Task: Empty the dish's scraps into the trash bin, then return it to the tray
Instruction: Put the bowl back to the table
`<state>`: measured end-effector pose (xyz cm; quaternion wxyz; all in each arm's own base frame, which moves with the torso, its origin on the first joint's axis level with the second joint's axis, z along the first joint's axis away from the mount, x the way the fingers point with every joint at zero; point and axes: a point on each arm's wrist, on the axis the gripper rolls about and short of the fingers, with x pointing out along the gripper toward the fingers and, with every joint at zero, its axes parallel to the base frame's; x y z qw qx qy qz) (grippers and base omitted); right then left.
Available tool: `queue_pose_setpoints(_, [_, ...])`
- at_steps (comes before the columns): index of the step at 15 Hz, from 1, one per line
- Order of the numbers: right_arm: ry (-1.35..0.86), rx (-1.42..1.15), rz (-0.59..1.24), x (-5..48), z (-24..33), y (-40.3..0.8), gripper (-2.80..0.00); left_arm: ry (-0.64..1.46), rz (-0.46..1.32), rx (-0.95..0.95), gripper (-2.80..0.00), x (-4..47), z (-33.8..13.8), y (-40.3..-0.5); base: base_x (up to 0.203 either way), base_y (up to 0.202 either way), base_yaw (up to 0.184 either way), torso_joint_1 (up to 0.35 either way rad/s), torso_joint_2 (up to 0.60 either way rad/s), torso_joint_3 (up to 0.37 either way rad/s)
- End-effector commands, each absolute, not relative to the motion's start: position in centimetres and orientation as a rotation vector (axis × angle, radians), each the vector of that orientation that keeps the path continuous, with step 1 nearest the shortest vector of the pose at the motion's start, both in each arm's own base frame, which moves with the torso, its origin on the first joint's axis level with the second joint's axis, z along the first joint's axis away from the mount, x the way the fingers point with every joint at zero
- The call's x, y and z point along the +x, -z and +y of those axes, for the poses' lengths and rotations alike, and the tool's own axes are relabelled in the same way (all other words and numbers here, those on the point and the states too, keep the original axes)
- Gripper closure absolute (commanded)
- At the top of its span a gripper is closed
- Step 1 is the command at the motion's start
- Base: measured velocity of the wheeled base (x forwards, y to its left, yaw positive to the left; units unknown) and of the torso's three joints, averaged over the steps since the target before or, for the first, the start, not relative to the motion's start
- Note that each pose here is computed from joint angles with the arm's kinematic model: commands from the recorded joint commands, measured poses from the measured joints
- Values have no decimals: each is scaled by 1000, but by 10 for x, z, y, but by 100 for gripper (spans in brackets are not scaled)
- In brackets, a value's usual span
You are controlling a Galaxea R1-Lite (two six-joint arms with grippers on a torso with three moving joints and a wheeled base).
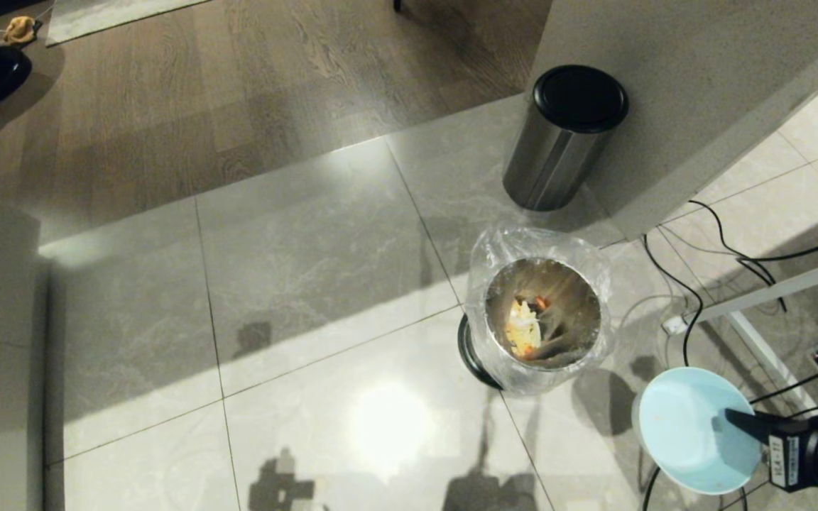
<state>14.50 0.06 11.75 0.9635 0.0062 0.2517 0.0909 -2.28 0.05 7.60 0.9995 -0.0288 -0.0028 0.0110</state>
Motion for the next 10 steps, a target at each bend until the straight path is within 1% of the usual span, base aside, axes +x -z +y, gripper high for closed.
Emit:
queue_pose_setpoints(1, [-173, 11, 528, 143, 0, -118, 0, -22, -6, -58, 0, -23, 1, -76, 0, 0, 0, 0, 0, 0])
queue_pose_setpoints(10, [-172, 13, 575, 123, 1, -114, 0, -23, -5, -58, 0, -23, 1, -76, 0, 0, 0, 0, 0, 0])
